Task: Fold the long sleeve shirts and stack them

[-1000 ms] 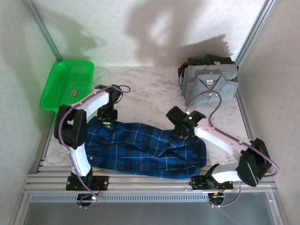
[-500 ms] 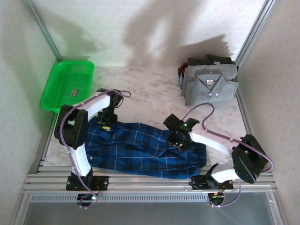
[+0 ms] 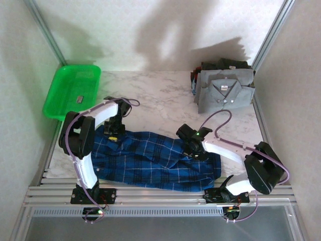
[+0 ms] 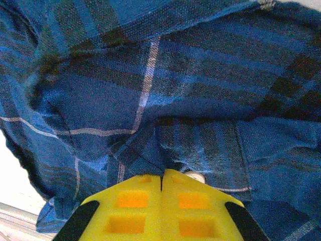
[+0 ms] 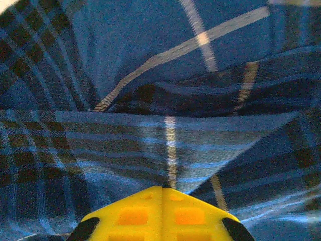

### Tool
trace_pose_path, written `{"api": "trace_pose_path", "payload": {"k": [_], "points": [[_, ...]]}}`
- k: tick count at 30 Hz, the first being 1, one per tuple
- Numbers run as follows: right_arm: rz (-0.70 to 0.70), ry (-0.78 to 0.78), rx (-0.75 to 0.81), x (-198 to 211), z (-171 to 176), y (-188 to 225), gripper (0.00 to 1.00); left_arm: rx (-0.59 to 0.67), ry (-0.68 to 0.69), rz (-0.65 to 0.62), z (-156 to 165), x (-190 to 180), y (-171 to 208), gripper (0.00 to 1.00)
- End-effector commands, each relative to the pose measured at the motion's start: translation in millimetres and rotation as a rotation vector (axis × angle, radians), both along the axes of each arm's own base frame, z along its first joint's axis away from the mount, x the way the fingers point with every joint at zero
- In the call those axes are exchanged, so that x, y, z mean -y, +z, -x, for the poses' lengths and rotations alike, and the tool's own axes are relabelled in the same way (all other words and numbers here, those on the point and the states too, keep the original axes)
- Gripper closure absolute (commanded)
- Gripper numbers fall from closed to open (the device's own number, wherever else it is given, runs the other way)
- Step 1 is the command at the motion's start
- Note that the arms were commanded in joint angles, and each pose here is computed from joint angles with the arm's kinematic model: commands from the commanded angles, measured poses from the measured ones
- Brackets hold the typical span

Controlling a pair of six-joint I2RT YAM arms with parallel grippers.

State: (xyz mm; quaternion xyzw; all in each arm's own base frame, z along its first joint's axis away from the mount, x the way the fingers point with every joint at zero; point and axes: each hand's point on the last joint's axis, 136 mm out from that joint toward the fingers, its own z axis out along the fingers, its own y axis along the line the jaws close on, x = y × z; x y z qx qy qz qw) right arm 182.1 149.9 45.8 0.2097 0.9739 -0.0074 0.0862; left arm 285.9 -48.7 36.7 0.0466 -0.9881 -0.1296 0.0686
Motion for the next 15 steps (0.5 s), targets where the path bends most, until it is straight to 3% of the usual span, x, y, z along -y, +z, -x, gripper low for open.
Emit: {"api": "trace_pose_path", "payload": {"k": [1, 5, 9, 12, 15], "points": [[0.084, -0.001, 0.019, 24, 6, 8, 1.0, -0.031, 0.01, -0.038, 4, -8, -7, 1.0], [0.011, 0.031, 0.049, 13, 2, 15, 0.99, -0.01, -0.004, -0.02, -5, -3, 0, 1.0], [-0.146, 0.024, 0.071, -9, 3, 24, 0.6, 0.014, -0.019, -0.008, -13, 3, 13, 1.0], [-0.23, 0.005, 0.054, -22, 7, 23, 0.51, 0.027, -0.009, 0.01, -14, 7, 15, 1.0], [-0.274, -0.011, 0.018, -33, 9, 12, 0.48, 0.033, 0.001, 0.025, -14, 10, 13, 1.0]]}}
